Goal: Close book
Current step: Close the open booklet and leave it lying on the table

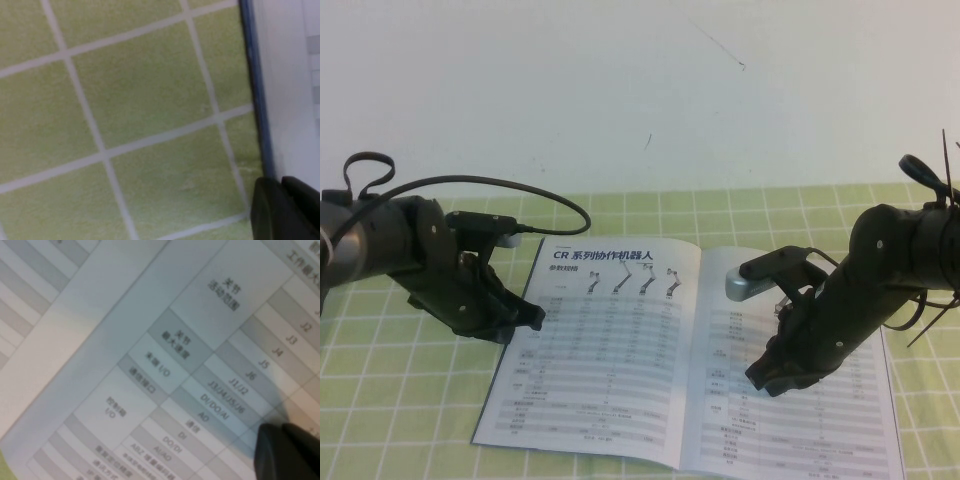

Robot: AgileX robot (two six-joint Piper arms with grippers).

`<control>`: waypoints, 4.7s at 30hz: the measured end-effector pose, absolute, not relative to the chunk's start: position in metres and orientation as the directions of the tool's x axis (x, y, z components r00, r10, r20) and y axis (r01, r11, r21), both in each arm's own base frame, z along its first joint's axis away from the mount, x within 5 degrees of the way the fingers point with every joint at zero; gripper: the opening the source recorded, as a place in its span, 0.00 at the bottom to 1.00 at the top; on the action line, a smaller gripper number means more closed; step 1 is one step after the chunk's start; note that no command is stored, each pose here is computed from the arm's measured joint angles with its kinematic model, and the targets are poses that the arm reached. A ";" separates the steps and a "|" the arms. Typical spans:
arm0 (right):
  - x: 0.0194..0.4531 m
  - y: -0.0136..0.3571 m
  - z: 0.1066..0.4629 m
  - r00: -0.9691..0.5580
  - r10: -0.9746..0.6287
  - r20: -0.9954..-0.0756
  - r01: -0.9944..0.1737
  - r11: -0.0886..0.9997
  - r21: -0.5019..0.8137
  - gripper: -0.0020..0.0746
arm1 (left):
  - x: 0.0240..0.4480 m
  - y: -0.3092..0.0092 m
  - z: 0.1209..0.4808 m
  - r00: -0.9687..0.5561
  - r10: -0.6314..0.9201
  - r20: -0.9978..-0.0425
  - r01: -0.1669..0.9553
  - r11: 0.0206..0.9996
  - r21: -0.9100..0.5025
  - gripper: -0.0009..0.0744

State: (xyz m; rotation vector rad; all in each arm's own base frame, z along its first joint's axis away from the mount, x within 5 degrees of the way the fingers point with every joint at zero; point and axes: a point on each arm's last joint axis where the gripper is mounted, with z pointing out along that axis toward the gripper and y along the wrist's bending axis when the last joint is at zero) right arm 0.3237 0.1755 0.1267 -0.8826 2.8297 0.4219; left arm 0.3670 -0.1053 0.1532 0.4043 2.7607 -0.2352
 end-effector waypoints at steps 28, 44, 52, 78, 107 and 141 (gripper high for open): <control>0.323 0.176 0.126 -0.818 -0.534 -0.214 -0.573 0.788 0.226 0.02 | 0.364 -0.145 0.149 -0.905 0.284 -0.317 0.363 0.903 -0.229 0.01; 0.318 0.167 0.140 -0.796 -0.573 -0.195 -0.602 0.781 0.167 0.02 | 0.342 -0.209 0.180 -0.918 0.171 -0.357 0.396 0.408 -0.823 0.01; 0.297 0.139 0.246 -0.724 -0.587 -0.362 -0.605 0.793 -0.075 0.02 | 0.332 -0.226 0.182 -0.901 0.210 -0.379 0.431 0.352 -0.831 0.01; 0.288 0.171 0.286 -0.600 -0.410 -0.687 -0.698 0.688 0.199 0.02 | 0.303 -0.198 0.305 -0.569 0.453 -0.686 0.803 0.484 -0.347 0.01; 0.315 0.153 0.136 -0.771 -0.632 -0.084 -0.636 0.770 0.040 0.02 | 0.385 -0.092 0.183 -0.908 0.273 -0.316 0.345 0.917 -0.199 0.01; 0.315 0.120 0.268 -0.707 -0.672 -0.221 -0.590 0.733 -0.338 0.02 | 0.331 -0.216 0.233 -0.774 0.370 -0.513 0.630 0.371 -0.683 0.01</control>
